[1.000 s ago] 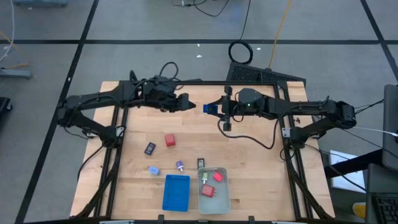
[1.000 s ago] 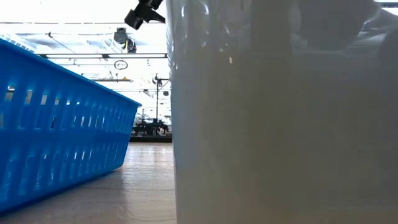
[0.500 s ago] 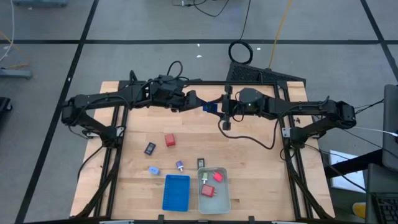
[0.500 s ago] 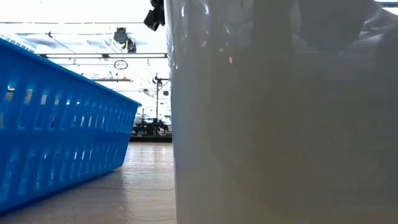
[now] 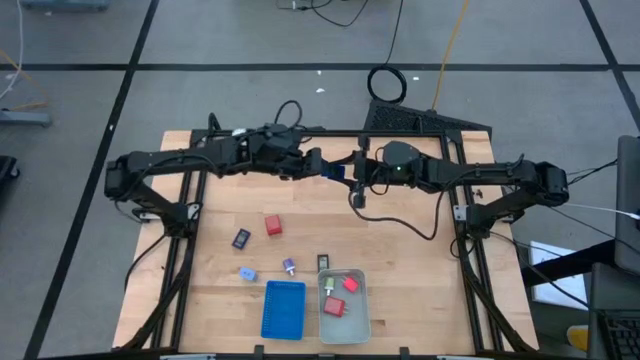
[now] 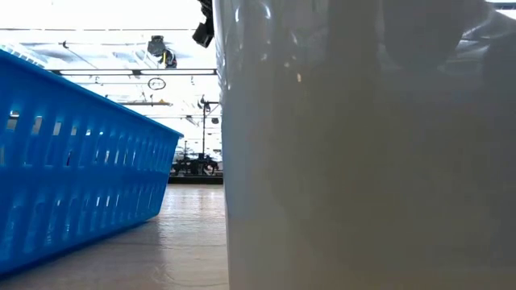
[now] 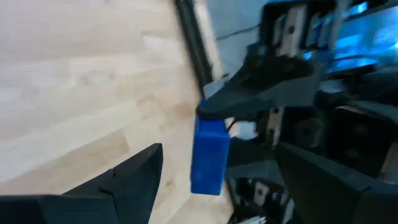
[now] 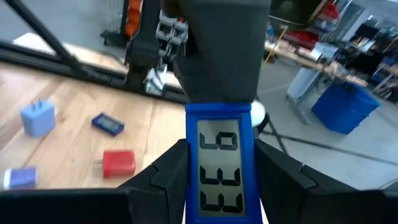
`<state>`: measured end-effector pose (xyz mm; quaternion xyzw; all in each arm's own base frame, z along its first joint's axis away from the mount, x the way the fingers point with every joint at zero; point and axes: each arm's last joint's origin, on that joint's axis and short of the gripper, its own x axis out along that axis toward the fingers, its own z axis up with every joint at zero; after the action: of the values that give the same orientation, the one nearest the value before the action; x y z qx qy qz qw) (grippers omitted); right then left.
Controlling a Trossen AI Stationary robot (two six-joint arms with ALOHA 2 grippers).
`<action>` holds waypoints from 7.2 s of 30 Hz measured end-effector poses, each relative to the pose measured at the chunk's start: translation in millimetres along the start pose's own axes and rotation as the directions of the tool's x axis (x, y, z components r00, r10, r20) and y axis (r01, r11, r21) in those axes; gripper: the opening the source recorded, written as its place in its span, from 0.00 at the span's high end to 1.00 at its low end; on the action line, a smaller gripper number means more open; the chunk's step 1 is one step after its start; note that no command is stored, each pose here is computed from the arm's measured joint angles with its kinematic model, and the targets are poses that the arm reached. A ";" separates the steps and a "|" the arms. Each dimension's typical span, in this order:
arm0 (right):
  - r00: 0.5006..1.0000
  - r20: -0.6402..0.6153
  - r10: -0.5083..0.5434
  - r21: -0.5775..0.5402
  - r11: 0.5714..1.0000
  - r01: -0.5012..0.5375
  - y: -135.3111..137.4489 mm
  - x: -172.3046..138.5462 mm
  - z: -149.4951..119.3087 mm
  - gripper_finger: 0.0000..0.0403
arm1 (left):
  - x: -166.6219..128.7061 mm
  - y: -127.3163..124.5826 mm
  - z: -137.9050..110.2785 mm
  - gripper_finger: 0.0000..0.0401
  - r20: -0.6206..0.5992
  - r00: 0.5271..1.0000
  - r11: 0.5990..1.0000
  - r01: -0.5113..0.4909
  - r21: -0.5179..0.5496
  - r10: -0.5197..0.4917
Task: Pick & Place Office items
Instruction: Put the blue digital clock into the blue bin
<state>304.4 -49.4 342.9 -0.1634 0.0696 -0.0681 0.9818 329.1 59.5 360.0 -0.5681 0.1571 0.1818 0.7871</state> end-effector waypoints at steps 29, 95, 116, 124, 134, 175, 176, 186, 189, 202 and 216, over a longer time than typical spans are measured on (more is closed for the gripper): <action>1.000 0.011 -0.029 -0.019 0.999 0.029 8.1 7.0 0.3 0.64 | 15.3 -1.6 0.6 0.39 -0.010 0.998 0.997 0.059 0.042 -0.059; 0.993 -0.002 -0.115 -0.026 0.993 0.115 -0.4 6.9 -1.1 0.33 | 14.4 -3.9 -1.4 0.81 -0.063 0.994 0.993 0.095 0.065 -0.091; 0.994 0.012 -0.110 0.131 0.986 0.107 -8.0 -34.1 20.7 0.33 | 2.6 -0.7 10.9 0.81 -0.054 0.995 0.989 0.091 0.120 -0.085; 0.990 -0.105 -0.093 0.188 0.976 0.112 -7.0 -48.7 15.7 0.33 | -19.2 2.0 7.3 0.81 -0.129 0.991 0.986 0.055 0.156 -0.035; 0.940 -0.311 -0.140 0.298 0.925 0.236 -12.1 -64.1 -0.2 0.33 | -65.0 -6.6 -16.9 0.81 -0.209 0.978 0.965 0.071 0.253 -0.017; 0.879 -0.444 -0.175 0.488 0.776 0.400 -11.7 -68.4 -12.9 0.34 | -91.0 69.8 -190.7 0.81 -0.354 0.904 0.846 0.374 0.379 -0.241; 0.879 -0.444 -0.175 0.488 0.775 0.401 -11.6 -68.3 -13.3 0.34 | -90.3 73.8 -192.8 0.81 -0.368 0.903 0.839 0.369 0.401 -0.221; 0.898 -0.396 -0.191 0.632 0.652 0.418 0.3 -57.5 -47.3 0.34 | -81.4 118.9 -209.8 0.81 -0.440 0.894 0.812 0.316 0.491 -0.081; 0.918 -0.334 -0.215 0.675 0.625 0.392 3.8 -53.8 -57.5 0.34 | -81.2 122.4 -211.6 0.81 -0.456 0.887 0.792 0.328 0.514 -0.072; 0.921 -0.238 -0.309 0.643 0.661 0.388 -5.8 -52.7 -74.0 0.34 | -74.6 124.4 -201.3 0.81 -0.490 0.870 0.530 0.440 0.724 -0.053; 0.910 -0.248 -0.334 0.645 0.644 0.412 -7.9 -53.1 -74.9 0.34 | -66.4 127.7 -201.3 0.81 -0.535 0.845 0.204 0.520 0.829 0.018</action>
<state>239.5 -71.9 281.5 0.2030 0.0563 -0.2980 0.9310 202.9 -102.3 221.7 -0.0109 0.3057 -0.2189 0.9265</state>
